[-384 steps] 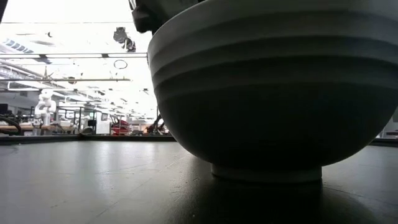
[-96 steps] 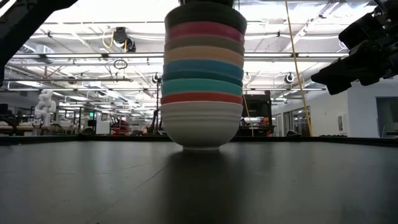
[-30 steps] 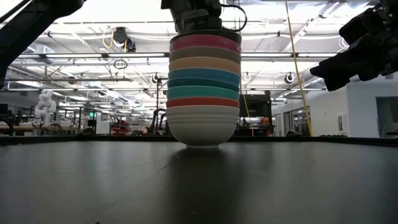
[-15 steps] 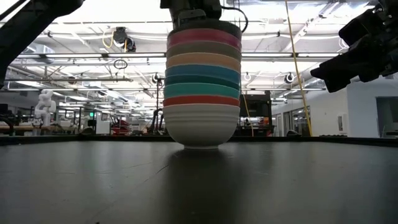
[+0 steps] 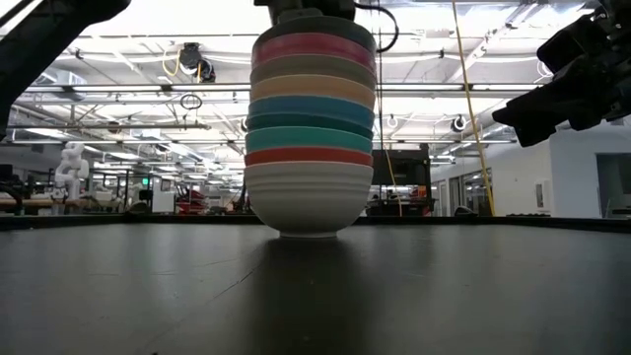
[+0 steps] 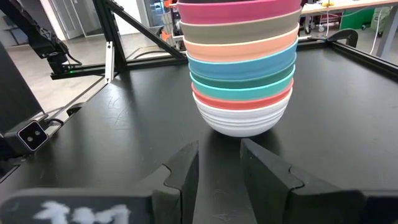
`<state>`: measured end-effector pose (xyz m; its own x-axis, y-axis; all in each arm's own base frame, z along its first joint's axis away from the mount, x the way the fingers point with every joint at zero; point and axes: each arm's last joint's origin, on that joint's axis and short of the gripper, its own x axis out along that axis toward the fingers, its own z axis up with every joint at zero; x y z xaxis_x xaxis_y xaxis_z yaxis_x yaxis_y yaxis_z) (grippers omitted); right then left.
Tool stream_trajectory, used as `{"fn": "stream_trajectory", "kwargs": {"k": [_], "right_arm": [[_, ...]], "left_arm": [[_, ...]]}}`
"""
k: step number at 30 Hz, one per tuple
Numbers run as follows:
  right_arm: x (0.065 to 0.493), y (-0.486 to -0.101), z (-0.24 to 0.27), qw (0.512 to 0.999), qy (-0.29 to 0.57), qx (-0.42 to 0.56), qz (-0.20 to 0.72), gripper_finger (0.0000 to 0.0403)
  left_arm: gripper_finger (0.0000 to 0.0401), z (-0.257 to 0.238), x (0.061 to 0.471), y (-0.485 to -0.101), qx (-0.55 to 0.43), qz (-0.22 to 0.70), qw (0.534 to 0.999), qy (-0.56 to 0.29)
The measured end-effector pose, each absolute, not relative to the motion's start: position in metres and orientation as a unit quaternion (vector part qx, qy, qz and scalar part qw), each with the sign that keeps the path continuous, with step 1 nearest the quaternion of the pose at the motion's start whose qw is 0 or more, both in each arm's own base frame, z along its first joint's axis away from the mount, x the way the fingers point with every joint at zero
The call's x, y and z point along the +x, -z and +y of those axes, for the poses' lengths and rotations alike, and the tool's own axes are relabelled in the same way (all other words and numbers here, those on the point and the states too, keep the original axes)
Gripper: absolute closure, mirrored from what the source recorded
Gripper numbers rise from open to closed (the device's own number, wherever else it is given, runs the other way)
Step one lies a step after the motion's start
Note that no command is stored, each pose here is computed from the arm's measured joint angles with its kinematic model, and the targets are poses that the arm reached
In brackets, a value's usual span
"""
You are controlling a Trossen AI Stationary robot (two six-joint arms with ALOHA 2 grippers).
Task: Nest bowls inside each other
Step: Stack the black bowl on top of pink bowl
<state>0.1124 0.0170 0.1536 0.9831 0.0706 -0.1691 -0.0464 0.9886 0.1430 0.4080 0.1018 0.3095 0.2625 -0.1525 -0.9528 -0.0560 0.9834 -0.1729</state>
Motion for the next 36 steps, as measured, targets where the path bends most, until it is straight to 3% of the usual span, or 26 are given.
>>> {"fn": "stream_trajectory", "kwargs": {"k": [17,26,36], "right_arm": [[0.112,-0.153,0.017,0.993,-0.029,0.069,0.087,0.0291],[0.112,-0.153,0.017,0.993,-0.029,0.069,0.088,0.0291],[0.112,-0.153,0.017,0.993,-0.029,0.068,0.088,0.0291]], "left_arm": [[0.0197,0.084,0.406,-0.326,-0.039,0.623,0.781,-0.031],[0.0185,0.076,0.402,-0.357,-0.022,0.58,0.813,-0.035],[0.0185,0.062,0.407,-0.36,0.014,0.564,0.825,-0.025]]}}
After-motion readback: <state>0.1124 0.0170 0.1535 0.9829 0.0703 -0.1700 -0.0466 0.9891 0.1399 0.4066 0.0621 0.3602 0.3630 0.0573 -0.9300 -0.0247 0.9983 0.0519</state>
